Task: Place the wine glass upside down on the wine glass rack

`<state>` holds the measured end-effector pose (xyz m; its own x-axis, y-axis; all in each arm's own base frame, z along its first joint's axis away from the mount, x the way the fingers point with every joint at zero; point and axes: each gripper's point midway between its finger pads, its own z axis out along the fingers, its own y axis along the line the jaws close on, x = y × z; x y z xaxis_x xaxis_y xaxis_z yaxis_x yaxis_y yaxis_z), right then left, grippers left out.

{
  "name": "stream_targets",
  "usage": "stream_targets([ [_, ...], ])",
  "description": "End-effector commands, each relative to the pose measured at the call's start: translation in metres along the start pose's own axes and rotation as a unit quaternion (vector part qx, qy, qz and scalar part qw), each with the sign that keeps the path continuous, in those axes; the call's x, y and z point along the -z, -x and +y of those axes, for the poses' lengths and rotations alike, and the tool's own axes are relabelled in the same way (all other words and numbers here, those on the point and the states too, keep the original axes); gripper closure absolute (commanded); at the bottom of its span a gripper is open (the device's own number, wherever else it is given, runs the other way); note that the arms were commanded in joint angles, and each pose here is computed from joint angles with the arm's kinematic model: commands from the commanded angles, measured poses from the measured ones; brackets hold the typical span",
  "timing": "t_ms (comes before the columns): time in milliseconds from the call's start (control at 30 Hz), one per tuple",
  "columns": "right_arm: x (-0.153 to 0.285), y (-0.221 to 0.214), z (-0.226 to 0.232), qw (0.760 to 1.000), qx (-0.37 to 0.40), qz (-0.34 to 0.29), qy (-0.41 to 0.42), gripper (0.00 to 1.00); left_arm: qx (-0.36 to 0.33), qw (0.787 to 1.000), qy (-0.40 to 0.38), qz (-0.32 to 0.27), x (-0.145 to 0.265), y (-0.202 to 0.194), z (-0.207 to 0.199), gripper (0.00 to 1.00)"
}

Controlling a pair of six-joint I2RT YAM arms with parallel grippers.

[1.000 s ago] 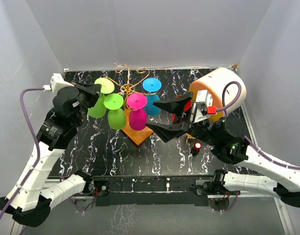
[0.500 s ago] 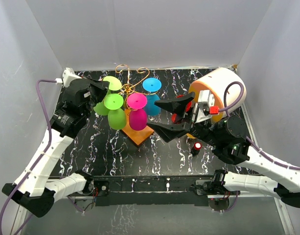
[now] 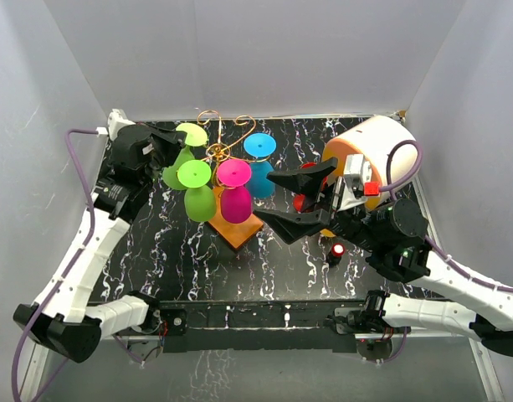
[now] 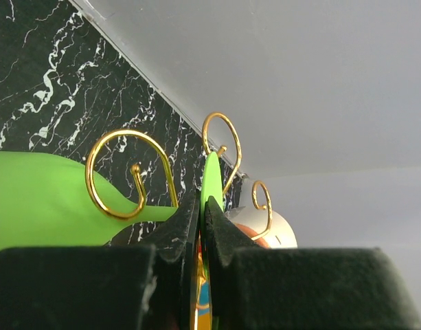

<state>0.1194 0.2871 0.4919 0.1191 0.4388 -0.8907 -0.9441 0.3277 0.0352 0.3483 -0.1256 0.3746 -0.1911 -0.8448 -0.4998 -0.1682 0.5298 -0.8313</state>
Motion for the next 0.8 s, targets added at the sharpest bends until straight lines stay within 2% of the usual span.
stream_targets([
  [0,0.005,0.020,0.002,1.000,-0.005,-0.023,-0.002,0.27,0.014,0.999,-0.028,0.017,-0.011,0.002,-0.010,1.00],
  [367,0.008,0.023,0.002,1.000,-0.008,-0.026,-0.003,0.27,0.035,0.999,-0.023,0.011,-0.026,0.027,0.002,1.00],
  [767,0.005,0.020,0.002,1.000,-0.009,-0.024,-0.002,0.27,0.039,0.999,-0.013,0.007,-0.013,0.042,0.019,1.00],
])
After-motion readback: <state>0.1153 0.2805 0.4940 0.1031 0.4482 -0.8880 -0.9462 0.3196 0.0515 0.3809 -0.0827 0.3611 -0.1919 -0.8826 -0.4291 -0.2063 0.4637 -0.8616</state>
